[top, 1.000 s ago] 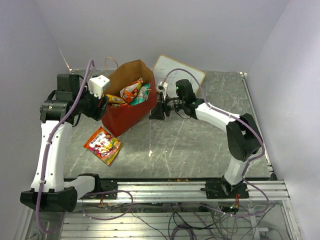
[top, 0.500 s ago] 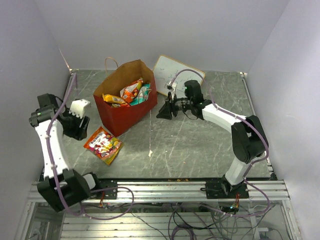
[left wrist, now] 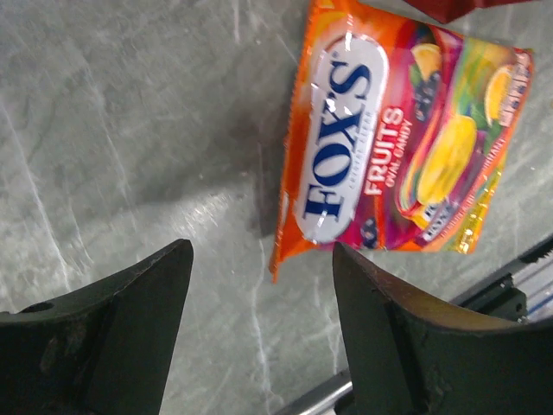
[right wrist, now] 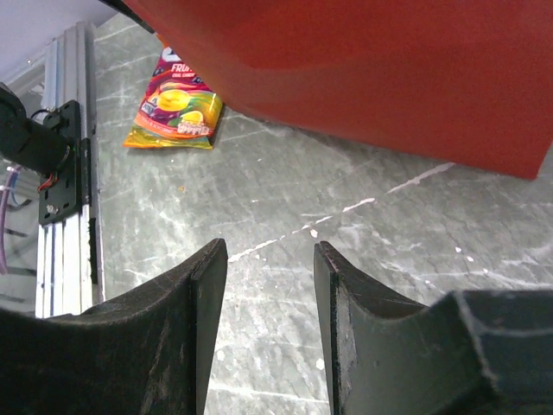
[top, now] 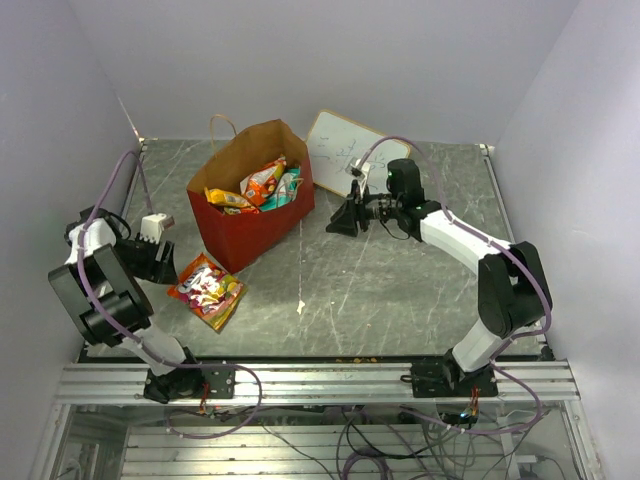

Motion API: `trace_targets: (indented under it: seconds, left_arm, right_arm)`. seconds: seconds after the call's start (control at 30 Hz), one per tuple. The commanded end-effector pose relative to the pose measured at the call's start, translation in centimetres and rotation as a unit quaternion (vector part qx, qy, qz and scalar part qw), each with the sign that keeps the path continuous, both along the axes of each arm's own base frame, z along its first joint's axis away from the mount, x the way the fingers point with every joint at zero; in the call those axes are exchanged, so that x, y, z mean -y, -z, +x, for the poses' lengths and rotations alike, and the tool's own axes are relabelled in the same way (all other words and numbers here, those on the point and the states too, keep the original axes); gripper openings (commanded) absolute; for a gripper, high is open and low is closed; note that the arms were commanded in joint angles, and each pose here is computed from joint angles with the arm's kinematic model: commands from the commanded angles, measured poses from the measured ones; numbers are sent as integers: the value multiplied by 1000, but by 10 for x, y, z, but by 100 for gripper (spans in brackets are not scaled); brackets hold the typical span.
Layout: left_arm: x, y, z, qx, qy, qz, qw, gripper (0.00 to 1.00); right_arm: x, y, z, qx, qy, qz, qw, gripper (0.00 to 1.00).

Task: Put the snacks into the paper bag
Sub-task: Pick up the snack from the center of the board.

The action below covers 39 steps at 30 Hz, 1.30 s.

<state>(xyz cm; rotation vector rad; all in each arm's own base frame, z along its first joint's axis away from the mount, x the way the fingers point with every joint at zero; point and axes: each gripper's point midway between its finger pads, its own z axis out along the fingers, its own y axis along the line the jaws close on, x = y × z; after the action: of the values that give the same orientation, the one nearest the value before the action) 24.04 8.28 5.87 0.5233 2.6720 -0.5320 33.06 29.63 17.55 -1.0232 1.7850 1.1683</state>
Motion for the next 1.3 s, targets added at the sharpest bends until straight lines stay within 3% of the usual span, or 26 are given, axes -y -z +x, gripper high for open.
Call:
trace_targets:
  seconds: [0.0, 0.4, 0.77, 0.9, 1.27]
  left_arm:
    - [2, 14, 32, 31, -4, -8, 999, 76]
    - [26, 39, 38, -7, 11, -45, 999, 59]
    - [37, 24, 21, -33, 33, -72, 996, 9]
    - [28, 3, 12, -37, 41, -33, 998, 7]
    - [-32, -101, -3, -3, 15, 179, 984, 7]
  right_arm:
    - [12, -8, 0, 1, -2, 14, 1000, 45]
    - [24, -6, 4, -17, 9, 28, 999, 43]
    - [24, -1, 7, -29, 18, 26, 999, 41]
    - [24, 2, 8, -37, 19, 25, 999, 41]
    - [24, 2, 9, -37, 19, 21, 999, 41]
